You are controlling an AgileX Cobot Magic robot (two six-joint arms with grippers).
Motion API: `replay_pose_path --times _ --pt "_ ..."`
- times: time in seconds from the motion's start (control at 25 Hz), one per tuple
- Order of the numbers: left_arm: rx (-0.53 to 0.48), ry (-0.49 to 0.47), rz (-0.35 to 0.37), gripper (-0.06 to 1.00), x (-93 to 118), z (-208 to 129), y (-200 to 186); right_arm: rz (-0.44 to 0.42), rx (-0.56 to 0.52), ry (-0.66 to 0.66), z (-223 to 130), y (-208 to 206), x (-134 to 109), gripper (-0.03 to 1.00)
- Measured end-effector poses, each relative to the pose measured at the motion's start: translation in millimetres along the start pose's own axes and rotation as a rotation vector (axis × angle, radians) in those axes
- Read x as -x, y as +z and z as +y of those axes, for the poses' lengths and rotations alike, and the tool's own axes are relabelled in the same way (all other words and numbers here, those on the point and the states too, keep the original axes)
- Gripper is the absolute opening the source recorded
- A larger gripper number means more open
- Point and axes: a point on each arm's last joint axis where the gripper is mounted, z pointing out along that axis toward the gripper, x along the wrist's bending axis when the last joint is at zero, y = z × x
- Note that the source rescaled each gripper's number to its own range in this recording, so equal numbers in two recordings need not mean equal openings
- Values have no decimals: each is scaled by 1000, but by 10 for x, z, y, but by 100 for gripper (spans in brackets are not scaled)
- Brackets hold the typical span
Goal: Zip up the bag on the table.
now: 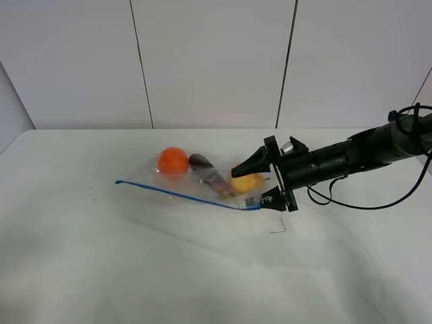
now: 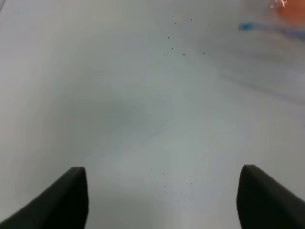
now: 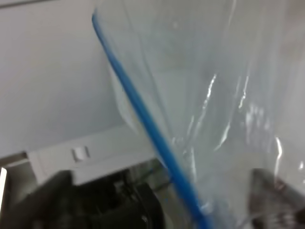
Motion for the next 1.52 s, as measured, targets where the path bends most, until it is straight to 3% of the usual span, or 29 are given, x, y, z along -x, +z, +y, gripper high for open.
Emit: replay_pose_path --times 0.16,0.36,0.52,0.68,0.96,1.2,1.52 --pt "0 0 0 100 0 0 0 -161 -91 -39 58 -71 -25 93" --pt "0 0 0 100 0 0 0 -461 -131 -97 268 -293 -144 94" --pt "0 0 0 100 0 0 0 -689 -81 -148 459 -522 -288 94" --pt "0 0 0 100 0 0 0 -841 -16 -191 585 -708 -422 94" --pt "0 1 0 100 0 0 0 -1002 38 -251 535 -953 -604 94" --pt "0 1 0 100 0 0 0 -1103 173 -311 322 -1280 -1038 94" --pt "0 1 0 100 0 0 0 -1111 350 -394 -101 -1617 -1613 94"
